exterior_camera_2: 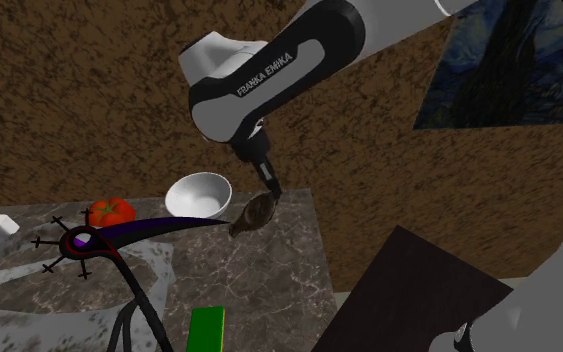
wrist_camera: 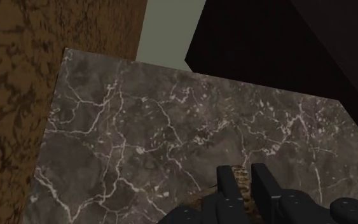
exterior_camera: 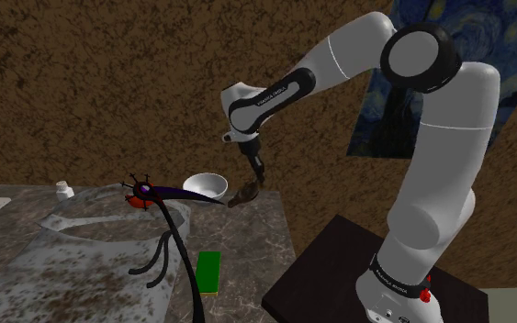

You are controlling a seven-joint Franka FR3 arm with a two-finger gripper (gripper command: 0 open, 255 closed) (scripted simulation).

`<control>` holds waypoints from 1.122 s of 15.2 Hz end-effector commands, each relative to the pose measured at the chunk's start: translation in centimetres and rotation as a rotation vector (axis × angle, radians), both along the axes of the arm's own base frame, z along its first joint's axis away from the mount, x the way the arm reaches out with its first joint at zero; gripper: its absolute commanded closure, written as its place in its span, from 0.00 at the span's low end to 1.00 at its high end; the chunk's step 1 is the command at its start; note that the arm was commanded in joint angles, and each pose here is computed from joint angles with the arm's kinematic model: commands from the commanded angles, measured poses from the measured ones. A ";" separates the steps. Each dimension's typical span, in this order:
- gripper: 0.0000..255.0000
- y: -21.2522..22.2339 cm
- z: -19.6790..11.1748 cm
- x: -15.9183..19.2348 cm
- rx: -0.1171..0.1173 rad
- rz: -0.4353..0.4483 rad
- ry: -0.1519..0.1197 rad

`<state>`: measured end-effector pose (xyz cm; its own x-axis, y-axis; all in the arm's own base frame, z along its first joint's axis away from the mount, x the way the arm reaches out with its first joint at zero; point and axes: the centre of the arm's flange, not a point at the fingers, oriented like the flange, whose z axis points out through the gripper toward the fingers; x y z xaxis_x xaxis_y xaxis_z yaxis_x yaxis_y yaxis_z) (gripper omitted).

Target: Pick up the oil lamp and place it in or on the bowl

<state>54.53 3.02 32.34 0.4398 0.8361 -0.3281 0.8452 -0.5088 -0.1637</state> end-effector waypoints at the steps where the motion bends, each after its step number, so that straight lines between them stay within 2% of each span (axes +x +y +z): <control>1: 1.00 0.1 0.4 2.7 0.000 -0.001 0.000; 14: 1.00 1.1 2.6 19.5 0.000 -0.001 0.000; 17: 1.00 1.1 1.0 19.5 0.000 -0.001 0.000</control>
